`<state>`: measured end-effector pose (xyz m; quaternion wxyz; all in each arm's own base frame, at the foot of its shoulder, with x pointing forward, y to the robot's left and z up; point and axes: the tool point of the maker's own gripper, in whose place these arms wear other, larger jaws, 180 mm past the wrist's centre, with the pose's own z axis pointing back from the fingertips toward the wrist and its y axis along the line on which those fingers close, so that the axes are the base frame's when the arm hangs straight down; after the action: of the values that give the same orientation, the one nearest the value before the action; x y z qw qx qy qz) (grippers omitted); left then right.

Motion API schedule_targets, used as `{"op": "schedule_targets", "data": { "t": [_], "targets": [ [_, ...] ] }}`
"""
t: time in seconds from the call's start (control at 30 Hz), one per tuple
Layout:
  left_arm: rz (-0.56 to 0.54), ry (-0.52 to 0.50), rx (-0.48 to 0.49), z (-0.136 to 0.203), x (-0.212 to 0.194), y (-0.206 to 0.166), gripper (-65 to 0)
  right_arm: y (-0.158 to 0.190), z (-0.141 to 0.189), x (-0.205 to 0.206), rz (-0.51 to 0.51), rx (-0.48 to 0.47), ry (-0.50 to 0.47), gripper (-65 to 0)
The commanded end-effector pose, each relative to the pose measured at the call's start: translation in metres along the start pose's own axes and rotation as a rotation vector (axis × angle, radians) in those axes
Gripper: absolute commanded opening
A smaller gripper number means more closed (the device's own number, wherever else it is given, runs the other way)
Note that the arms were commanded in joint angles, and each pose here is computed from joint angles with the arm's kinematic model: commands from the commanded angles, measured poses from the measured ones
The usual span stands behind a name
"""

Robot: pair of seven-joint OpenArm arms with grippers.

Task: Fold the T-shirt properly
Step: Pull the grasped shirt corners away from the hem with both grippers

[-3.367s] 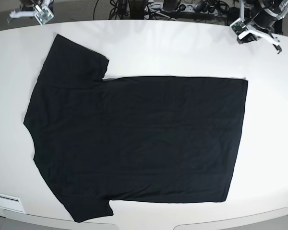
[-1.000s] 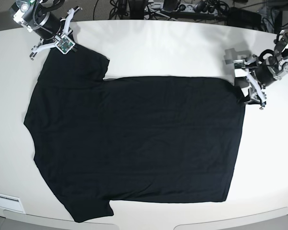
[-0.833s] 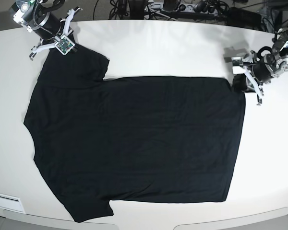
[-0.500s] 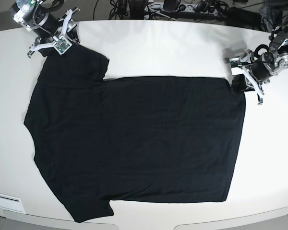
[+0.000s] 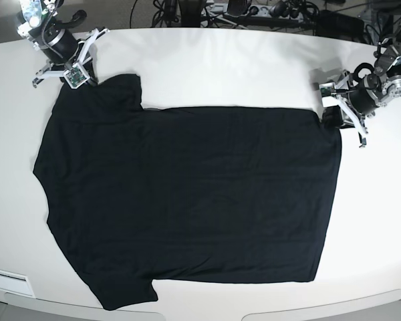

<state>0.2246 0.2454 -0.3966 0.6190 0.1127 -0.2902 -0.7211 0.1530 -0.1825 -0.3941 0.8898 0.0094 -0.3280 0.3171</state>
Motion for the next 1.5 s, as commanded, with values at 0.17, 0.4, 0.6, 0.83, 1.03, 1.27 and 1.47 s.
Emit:
{"op": "schedule_targets", "data": {
  "t": [0.17,0.4,0.6,0.83,1.03,1.27,1.47],
  "targets": [
    [-0.018,0.063,-0.036,0.003,-0.011,-0.01,-65.0,-0.009,0.017,0.02,0.052,-0.058,0.021,-65.0],
    [-0.063,0.094,-0.013,0.016,0.012,-0.004,-65.0,-0.016,0.037,0.014,0.105,-0.115,0.092,-65.0],
    [-0.112,0.026,0.037,0.042,0.054,0.005,-65.0,-0.027,0.072,0.013,0.028,-0.113,0.06,-65.0],
    [-0.136,0.096,-0.065,0.061,0.05,-0.03,-65.0,-0.008,0.099,-0.01,-0.035,0.005,0.109,-65.0],
    [-0.113,0.074,-0.163,0.073,0.064,-0.069,-65.0,0.015,0.108,-0.026,-0.004,0.101,0.162,-65.0],
    [-0.153,0.093,-0.136,0.09,0.079,-0.082,-65.0,0.04,0.124,-0.049,-0.012,0.191,0.241,-65.0],
    [-0.209,0.141,-0.113,0.099,0.075,-0.089,-65.0,0.055,0.138,-0.065,-0.028,0.233,0.304,-65.0]
  ]
}}
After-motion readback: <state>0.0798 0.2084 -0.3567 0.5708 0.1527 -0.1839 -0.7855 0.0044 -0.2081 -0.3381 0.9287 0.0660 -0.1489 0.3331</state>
